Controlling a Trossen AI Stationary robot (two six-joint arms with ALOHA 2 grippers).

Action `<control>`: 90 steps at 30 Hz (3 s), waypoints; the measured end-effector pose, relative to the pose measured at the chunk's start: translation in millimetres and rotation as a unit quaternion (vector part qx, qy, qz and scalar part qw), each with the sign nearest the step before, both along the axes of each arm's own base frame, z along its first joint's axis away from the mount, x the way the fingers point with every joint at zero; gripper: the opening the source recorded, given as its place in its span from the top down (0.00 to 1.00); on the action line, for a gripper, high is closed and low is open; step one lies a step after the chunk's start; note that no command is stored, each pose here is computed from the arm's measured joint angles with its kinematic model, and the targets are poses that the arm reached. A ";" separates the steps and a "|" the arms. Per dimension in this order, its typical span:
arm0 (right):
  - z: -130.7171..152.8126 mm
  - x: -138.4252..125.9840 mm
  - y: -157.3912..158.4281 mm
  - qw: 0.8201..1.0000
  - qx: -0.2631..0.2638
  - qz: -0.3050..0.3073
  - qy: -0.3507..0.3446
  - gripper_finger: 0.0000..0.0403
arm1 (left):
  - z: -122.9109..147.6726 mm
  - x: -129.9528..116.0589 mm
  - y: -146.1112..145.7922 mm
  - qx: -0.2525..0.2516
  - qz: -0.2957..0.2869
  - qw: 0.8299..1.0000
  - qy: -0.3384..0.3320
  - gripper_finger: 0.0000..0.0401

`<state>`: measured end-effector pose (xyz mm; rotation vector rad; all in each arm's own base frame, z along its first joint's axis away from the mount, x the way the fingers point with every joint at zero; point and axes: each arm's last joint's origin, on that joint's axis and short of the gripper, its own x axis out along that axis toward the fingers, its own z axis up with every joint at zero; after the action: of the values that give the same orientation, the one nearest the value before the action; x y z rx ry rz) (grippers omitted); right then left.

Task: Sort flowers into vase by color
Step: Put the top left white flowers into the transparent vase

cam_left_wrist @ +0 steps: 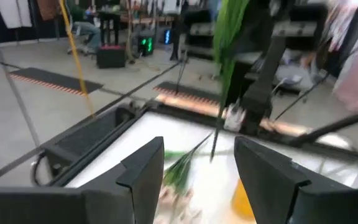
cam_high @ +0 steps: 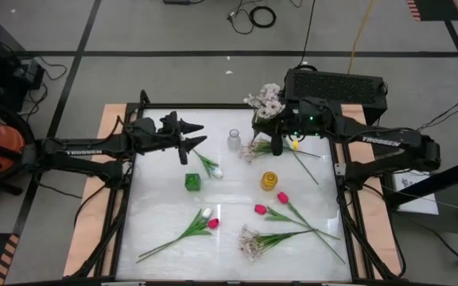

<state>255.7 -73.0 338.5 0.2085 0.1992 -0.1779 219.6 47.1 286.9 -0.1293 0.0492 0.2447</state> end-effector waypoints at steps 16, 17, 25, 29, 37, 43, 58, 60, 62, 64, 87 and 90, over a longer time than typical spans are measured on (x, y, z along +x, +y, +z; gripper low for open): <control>-39.0 33.2 7.8 0.999 0.037 0.021 0.001 0.97 | 12.8 66.4 2.3 0.017 -0.035 0.999 -0.027 0.33; -38.9 33.4 8.5 0.999 0.034 0.022 0.001 0.97 | 11.3 69.2 2.6 0.016 -0.036 0.999 -0.023 0.29; -39.0 35.7 19.8 0.999 0.006 0.049 0.005 0.97 | 0.2 91.4 6.7 -0.010 -0.031 0.999 -0.004 0.11; -40.1 35.4 19.9 0.999 0.006 0.050 0.011 0.97 | -0.6 100.7 8.3 -0.003 -0.032 0.999 -0.016 0.11; -40.3 35.4 19.8 0.999 0.003 0.049 0.012 0.97 | 12.5 107.6 6.3 0.013 -0.091 0.995 -0.046 0.11; -38.9 35.7 19.7 0.999 0.001 0.049 0.005 0.97 | 17.9 108.2 15.6 0.025 -0.083 0.996 -0.027 0.11; -39.0 35.7 19.7 0.999 0.001 0.050 0.006 0.97 | -0.4 124.4 23.4 0.010 -0.128 0.991 -0.043 0.25; -39.0 35.7 19.8 0.999 0.002 0.050 0.006 0.97 | 1.9 125.1 24.1 0.014 -0.127 0.990 -0.061 0.28; -39.4 35.7 20.4 0.999 0.002 0.051 0.008 0.97 | 3.3 124.8 25.1 0.017 -0.125 0.990 -0.067 0.31; -39.6 35.8 21.1 0.999 -0.001 0.053 0.009 0.97 | 3.4 124.7 25.5 0.019 -0.125 0.990 -0.067 0.37; -39.6 35.8 20.4 1.000 -0.003 0.022 0.010 0.70 | 5.0 121.1 34.3 0.007 -0.178 0.981 -0.074 0.96; -37.6 33.7 20.5 1.000 -0.003 0.015 0.009 0.60 | 8.1 118.0 38.3 0.002 -0.187 0.979 -0.080 0.96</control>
<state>289.4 -52.5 300.8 0.1979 0.2204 -0.1502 337.6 85.4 295.0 -0.1329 -0.0861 -0.1425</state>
